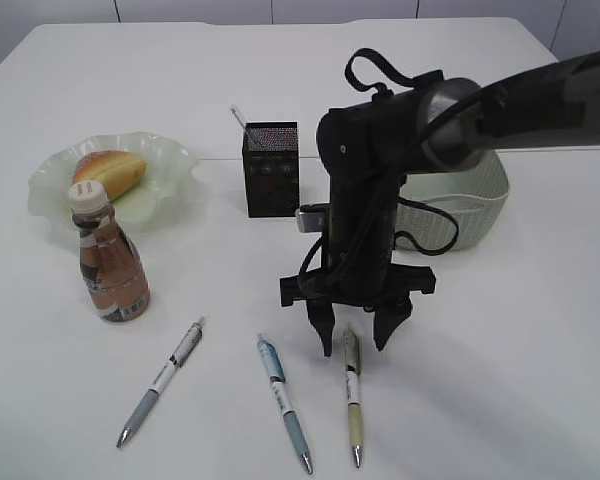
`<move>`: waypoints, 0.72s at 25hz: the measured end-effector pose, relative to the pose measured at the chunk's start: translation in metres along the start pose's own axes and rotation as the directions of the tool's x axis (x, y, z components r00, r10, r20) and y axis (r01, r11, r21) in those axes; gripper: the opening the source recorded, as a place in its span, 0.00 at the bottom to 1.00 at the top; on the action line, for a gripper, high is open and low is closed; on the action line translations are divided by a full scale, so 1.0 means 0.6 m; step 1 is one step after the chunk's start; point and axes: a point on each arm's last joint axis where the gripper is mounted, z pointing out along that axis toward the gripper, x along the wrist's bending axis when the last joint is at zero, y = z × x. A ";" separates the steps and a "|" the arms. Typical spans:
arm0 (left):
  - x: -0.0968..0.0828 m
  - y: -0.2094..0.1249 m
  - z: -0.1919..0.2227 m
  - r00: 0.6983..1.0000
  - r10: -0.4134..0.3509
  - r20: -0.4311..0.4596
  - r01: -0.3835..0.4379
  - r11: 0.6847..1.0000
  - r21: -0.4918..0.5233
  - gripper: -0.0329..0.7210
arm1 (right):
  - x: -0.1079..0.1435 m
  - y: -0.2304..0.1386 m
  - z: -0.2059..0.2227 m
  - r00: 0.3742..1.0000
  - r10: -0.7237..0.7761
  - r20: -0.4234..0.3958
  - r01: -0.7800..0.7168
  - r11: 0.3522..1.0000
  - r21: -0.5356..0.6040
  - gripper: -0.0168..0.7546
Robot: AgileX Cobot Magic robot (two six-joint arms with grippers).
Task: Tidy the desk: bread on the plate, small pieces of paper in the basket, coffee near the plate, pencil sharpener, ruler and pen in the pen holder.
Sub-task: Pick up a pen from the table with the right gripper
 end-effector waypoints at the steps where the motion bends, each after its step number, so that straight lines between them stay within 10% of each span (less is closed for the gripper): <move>1: 0.000 0.000 0.000 1.000 0.000 0.000 0.000 1.000 0.000 0.62 | 0.000 0.000 0.003 1.000 0.000 0.002 0.000 1.000 0.004 0.61; 13: 0.000 0.000 0.000 1.000 0.000 0.000 0.000 1.000 0.000 0.62 | -0.001 0.002 0.021 1.000 -0.004 0.013 0.004 1.000 0.027 0.60; 18: 0.000 0.000 0.000 1.000 0.000 0.000 0.000 1.000 0.000 0.62 | -0.001 0.002 0.021 1.000 -0.010 0.013 0.010 1.000 0.028 0.38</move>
